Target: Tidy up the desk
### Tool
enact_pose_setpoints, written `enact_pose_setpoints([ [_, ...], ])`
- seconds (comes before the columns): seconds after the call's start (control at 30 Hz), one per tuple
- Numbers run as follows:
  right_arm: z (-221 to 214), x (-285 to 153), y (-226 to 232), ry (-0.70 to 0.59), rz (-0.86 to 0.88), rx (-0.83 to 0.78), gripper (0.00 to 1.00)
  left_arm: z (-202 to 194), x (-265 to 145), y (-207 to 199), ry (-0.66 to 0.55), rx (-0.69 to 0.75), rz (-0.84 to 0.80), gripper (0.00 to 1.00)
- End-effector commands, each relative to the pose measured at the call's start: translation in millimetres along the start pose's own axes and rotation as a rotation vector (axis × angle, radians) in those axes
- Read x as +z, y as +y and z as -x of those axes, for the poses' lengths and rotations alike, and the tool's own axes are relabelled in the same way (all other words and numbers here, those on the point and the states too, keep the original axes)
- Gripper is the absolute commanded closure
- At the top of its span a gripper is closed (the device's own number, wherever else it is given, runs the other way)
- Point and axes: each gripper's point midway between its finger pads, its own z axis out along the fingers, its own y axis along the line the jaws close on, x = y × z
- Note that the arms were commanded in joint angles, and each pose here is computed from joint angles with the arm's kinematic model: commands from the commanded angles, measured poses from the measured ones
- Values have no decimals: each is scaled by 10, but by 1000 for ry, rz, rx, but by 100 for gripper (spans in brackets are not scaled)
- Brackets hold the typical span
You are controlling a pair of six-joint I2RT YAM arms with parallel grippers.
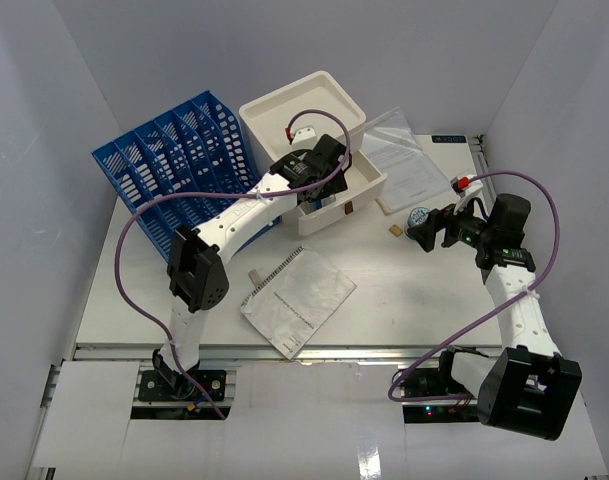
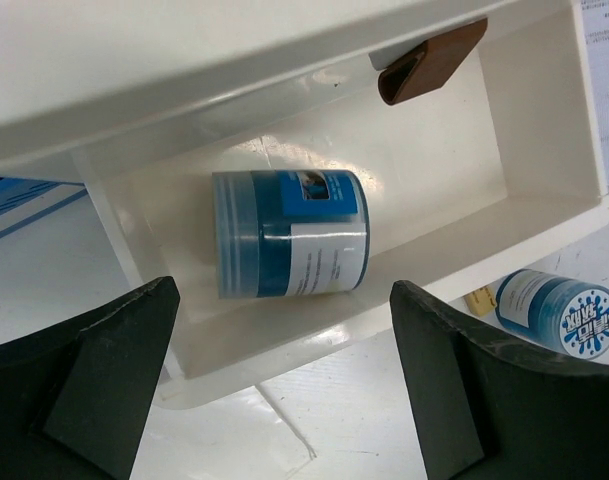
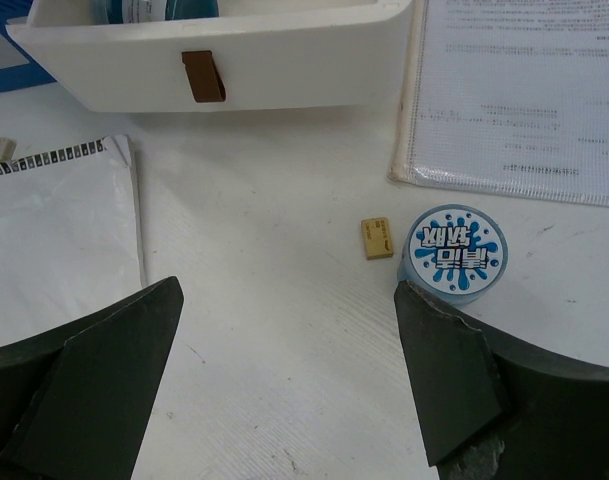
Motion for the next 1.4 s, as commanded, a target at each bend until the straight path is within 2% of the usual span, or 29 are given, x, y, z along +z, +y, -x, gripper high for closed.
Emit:
enact_pose_setpoints([
  [0.0,-40,5,-22,10,3,-5,7,340,-398,-91,-60,-51,-85,2],
  [0.23,-118,5,-284,60,-155,25,6,521,-874,-156,-105,10,-279,2],
  [0.4,-170,30,-551,93,-365,41,7,364,-1591,6,-199,212,-632,2],
  [0.47,-254,81,-635,126,-424,38,7,210,-1926,226,-255,235,-770,2],
  [0.6,-407,310,-624,229,-506,-27,9,-14,-2231,804,-332,192,-812,2],
  [0.77,-475,546,-878,324,-596,-55,10,-385,-2291,1285,-280,123,-797,2],
  [1.0,-480,636,-1159,390,-675,-122,10,-797,-2236,1663,-226,44,-796,2],
  [1.2,-516,765,-1113,391,-606,-130,10,-935,-2156,1714,-201,15,-800,2],
  [1.37,-638,973,-1148,427,-567,-86,9,-1103,-2090,1549,-123,24,-862,2],
])
